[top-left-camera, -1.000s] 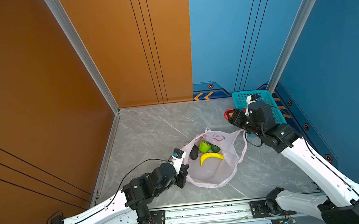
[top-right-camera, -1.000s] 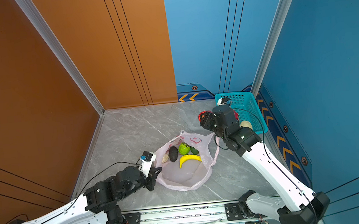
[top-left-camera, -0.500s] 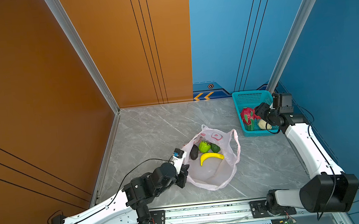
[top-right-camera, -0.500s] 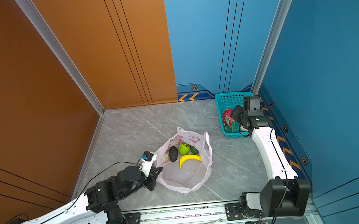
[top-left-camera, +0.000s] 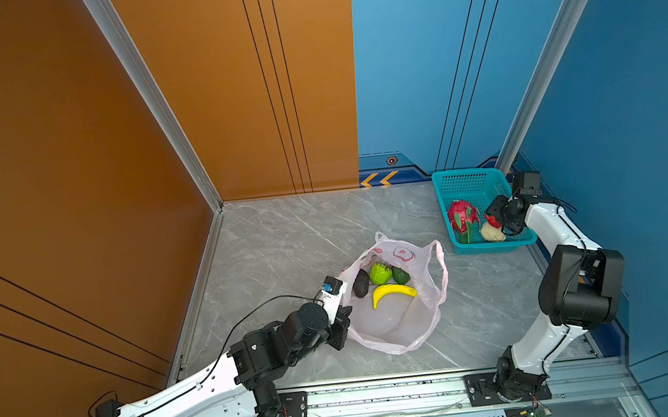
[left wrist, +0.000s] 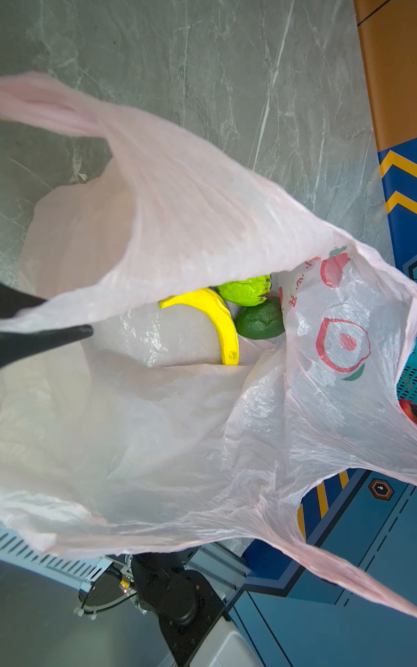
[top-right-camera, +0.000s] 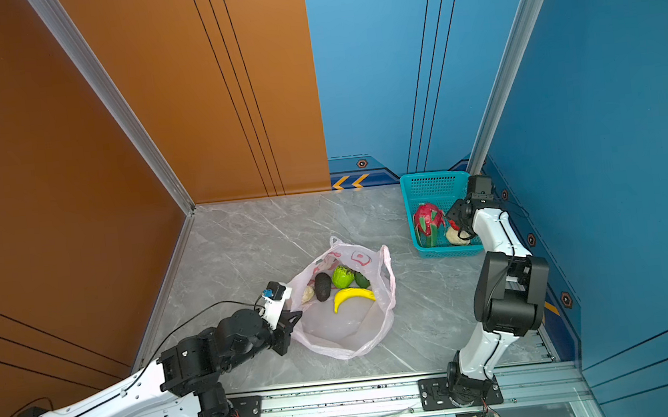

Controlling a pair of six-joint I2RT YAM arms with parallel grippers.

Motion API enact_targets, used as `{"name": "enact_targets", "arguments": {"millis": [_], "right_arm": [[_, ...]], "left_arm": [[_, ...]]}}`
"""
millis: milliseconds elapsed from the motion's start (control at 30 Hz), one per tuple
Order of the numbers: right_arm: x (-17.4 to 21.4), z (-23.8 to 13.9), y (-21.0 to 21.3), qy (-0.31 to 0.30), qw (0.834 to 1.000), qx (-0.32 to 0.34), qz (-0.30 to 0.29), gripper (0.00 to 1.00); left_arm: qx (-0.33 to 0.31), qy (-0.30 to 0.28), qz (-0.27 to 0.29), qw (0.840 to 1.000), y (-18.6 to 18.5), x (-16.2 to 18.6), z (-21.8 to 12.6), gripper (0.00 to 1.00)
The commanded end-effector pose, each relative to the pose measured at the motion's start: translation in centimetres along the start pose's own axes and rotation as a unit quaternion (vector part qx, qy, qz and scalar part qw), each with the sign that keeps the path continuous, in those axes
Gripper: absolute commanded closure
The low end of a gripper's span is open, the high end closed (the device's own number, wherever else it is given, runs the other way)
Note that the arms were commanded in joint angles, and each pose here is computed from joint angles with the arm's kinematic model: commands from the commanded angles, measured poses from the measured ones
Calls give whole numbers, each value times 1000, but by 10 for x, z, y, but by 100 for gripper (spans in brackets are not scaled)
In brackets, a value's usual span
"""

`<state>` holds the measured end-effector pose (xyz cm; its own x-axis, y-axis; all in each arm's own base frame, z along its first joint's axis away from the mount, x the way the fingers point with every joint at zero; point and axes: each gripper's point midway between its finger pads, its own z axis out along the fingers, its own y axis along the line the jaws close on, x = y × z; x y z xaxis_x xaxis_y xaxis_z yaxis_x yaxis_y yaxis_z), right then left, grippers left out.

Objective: Untie the knot of the plastic bag and take out the fruit
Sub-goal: 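Carry the red apple to the turquoise basket and release it, then move the right gripper back from the basket toward the bag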

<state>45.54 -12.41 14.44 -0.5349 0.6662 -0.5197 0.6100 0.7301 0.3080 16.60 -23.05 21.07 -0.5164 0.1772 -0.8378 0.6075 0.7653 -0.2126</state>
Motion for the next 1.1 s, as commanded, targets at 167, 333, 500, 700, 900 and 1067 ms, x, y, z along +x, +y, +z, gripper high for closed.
{"name": "enact_targets", "arguments": {"millis": [167, 333, 500, 700, 900, 1067], "right_arm": [[-19, 27, 1, 3, 1000, 23, -17, 22], [-22, 19, 3, -5, 999, 34, -33, 10], [-16, 6, 8, -6, 998, 32, -47, 8], [-4, -10, 14, -6, 998, 24, -60, 7], [12, -37, 20, 0, 997, 11, -72, 7], [34, -80, 44, 12, 995, -34, -90, 7]], "left_arm": [[-17, -9, 0, 1000, 5, -12, -5, 100], [-18, -8, 2, 1000, 5, -12, -6, 100], [-18, -10, 2, 1000, 5, -13, -6, 100], [-19, -7, 5, 1000, 6, -12, -8, 100], [-21, -14, 5, 1000, 8, -12, -10, 100], [-22, -18, 7, 1000, 8, -12, -5, 100]]}}
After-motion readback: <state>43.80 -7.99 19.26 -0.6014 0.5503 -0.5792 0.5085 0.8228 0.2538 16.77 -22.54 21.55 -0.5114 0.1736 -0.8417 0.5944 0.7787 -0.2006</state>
